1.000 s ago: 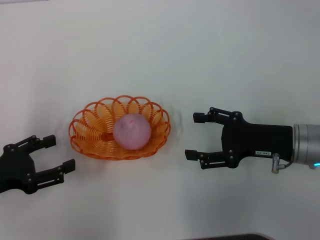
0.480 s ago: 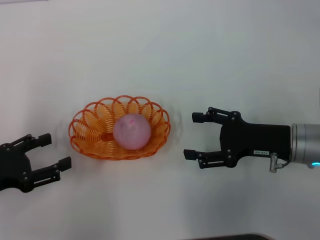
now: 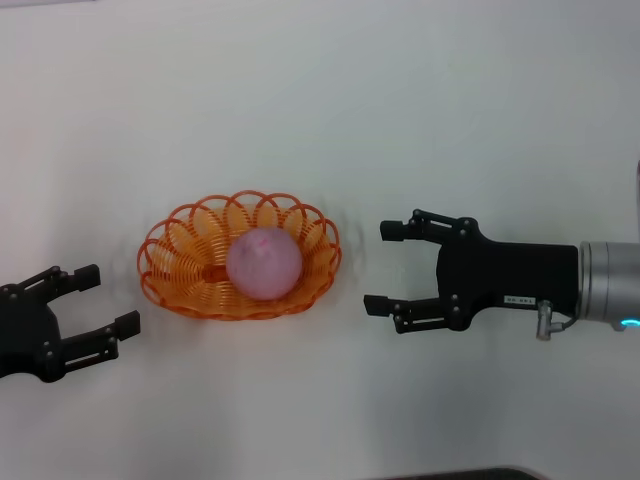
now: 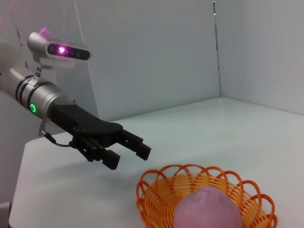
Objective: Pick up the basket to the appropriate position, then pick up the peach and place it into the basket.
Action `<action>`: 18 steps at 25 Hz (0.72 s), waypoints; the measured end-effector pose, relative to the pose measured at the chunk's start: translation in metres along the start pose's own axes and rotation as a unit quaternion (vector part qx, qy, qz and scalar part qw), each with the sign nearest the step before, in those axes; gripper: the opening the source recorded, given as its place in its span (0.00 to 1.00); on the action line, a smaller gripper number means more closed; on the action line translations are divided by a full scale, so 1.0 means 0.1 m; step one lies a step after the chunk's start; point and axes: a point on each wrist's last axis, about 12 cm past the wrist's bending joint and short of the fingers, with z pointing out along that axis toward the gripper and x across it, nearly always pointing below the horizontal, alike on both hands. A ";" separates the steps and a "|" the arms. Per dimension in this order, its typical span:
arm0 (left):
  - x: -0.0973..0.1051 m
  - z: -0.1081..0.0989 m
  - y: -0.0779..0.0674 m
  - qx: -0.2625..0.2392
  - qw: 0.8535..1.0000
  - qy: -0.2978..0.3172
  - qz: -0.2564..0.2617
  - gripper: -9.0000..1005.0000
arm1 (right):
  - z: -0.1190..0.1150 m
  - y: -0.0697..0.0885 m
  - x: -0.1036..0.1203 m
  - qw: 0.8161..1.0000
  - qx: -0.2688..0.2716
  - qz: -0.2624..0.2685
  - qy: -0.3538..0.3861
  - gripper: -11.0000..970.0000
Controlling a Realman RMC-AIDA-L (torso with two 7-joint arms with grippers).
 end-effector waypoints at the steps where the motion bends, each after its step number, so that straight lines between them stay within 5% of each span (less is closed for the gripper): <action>1: 0.00 0.00 0.00 0.000 1.000 0.000 0.000 0.86 | 0.00 0.00 0.00 1.000 0.000 -0.001 0.000 0.99; 18: 0.00 0.01 0.00 0.001 1.000 0.000 0.000 0.86 | 0.05 -0.01 -0.03 1.000 -0.007 0.000 -0.003 0.99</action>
